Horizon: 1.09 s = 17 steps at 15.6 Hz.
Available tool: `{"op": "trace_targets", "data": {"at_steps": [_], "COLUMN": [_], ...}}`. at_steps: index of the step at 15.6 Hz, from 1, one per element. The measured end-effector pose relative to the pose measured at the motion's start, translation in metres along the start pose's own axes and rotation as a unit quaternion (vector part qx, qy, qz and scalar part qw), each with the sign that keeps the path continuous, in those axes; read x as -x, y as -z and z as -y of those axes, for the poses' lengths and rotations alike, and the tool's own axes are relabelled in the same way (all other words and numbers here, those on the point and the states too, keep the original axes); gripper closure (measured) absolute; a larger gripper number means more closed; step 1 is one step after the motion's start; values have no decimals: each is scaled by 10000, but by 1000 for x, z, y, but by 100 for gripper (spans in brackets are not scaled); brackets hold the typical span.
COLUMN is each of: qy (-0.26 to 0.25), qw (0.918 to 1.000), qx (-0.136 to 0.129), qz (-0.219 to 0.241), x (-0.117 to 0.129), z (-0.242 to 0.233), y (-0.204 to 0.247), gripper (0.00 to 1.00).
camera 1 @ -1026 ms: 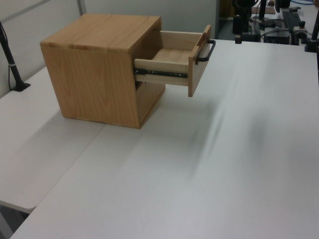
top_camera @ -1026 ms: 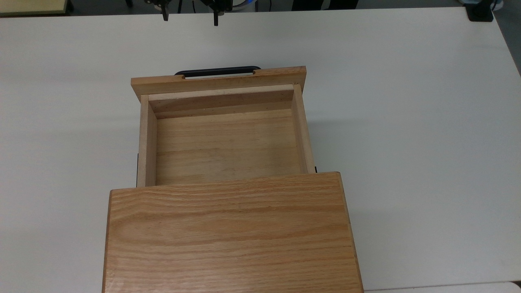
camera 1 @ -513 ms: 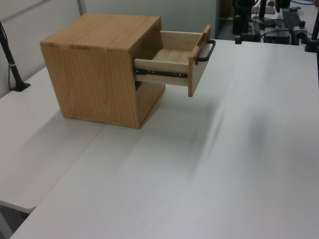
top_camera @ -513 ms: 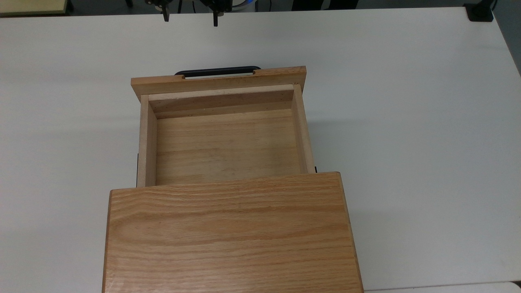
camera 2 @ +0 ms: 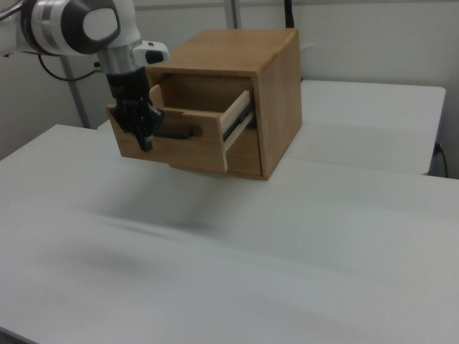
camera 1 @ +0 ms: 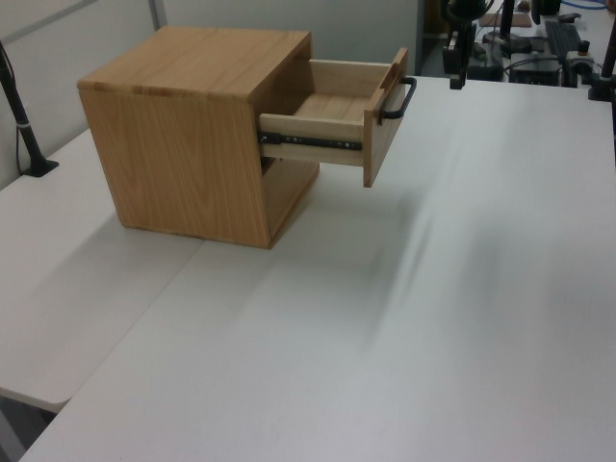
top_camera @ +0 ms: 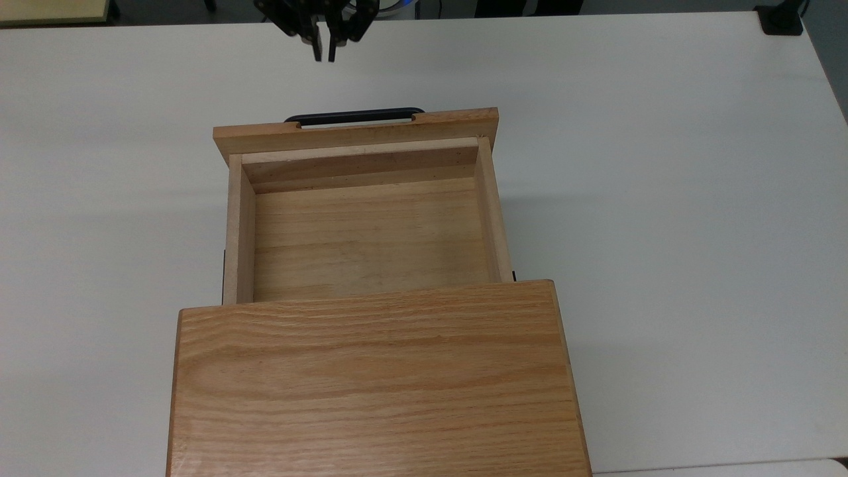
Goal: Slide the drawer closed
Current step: 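Move the gripper toward the black handle of the open drawer, then push the drawer front with the gripper into the wooden cabinet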
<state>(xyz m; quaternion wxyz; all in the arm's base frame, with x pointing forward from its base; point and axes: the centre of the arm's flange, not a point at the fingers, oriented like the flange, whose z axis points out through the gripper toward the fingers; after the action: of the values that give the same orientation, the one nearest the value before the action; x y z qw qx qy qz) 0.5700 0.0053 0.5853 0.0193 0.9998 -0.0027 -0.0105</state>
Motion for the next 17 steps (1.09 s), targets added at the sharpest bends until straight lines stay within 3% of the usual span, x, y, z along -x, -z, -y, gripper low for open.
{"op": "trace_targets", "data": {"at_steps": [1,10,17], "qy": [20,218,245], "qw": [10000,9997,9996], "qx": [-2,-45,-51], "qz": [-2,75,-150], "x": [-4,-35,-50], "z": [3,32,38], "y": [-5,-56,-69], "gripper": [96,100,100]}}
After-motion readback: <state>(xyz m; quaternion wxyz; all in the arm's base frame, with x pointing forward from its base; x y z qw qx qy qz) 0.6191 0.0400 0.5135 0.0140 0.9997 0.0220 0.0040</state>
